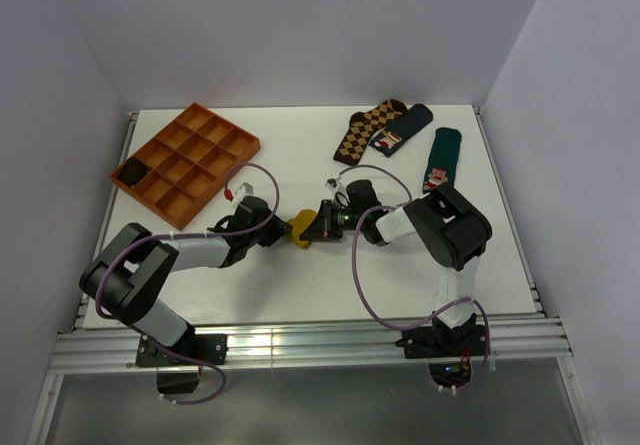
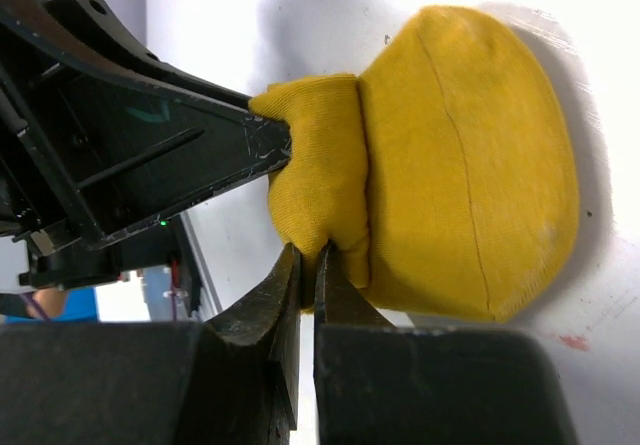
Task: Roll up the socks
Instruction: Roll the sock at the center of the board.
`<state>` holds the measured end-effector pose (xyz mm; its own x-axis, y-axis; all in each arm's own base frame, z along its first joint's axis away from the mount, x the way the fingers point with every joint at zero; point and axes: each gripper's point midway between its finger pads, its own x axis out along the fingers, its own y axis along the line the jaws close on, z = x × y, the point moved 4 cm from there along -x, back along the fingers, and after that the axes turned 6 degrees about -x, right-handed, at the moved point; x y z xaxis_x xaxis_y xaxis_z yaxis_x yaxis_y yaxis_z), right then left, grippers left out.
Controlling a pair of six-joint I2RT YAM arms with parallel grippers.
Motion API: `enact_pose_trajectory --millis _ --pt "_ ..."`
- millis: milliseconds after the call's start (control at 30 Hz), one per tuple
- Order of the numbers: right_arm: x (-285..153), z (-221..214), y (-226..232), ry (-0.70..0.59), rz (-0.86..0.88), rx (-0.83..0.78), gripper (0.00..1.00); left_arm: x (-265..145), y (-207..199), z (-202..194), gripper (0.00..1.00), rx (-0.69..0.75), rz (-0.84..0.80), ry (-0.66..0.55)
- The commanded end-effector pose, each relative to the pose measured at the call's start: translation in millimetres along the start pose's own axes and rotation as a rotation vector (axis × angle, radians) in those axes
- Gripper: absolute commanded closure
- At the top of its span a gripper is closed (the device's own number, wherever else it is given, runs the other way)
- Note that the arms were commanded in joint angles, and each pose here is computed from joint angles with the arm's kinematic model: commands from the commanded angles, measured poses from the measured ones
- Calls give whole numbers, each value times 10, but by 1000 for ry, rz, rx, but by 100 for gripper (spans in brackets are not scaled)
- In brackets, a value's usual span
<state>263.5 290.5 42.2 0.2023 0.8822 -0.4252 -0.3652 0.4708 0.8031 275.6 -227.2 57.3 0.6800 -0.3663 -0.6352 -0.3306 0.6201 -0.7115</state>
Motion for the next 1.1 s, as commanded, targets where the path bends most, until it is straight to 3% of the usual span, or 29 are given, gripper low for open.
enact_pose_trajectory --millis 0,67,100,200,367,633,867,1067 --pt "-127 -527 -438 164 -235 49 94 46 354 -99 83 37 134 37" --pt "-159 -433 -368 140 -251 3 87 37 351 -96 93 49 144 39" --pt "-177 -373 -278 124 -249 -51 78 28 344 -96 94 58 148 39" --pt "-245 -229 -83 34 -283 -181 64 14 328 -91 96 98 183 37" --pt "-373 -13 161 -113 -437 -416 54 -9 275 -97 99 144 201 48" --pt "-447 68 450 -270 -578 -729 50 -18 256 -119 99 175 232 73" --pt "-246 -32 624 -244 -608 -929 48 5 209 -159 99 196 239 93" --pt "-94 -88 644 -218 -637 -995 47 7 175 -176 99 203 232 102"
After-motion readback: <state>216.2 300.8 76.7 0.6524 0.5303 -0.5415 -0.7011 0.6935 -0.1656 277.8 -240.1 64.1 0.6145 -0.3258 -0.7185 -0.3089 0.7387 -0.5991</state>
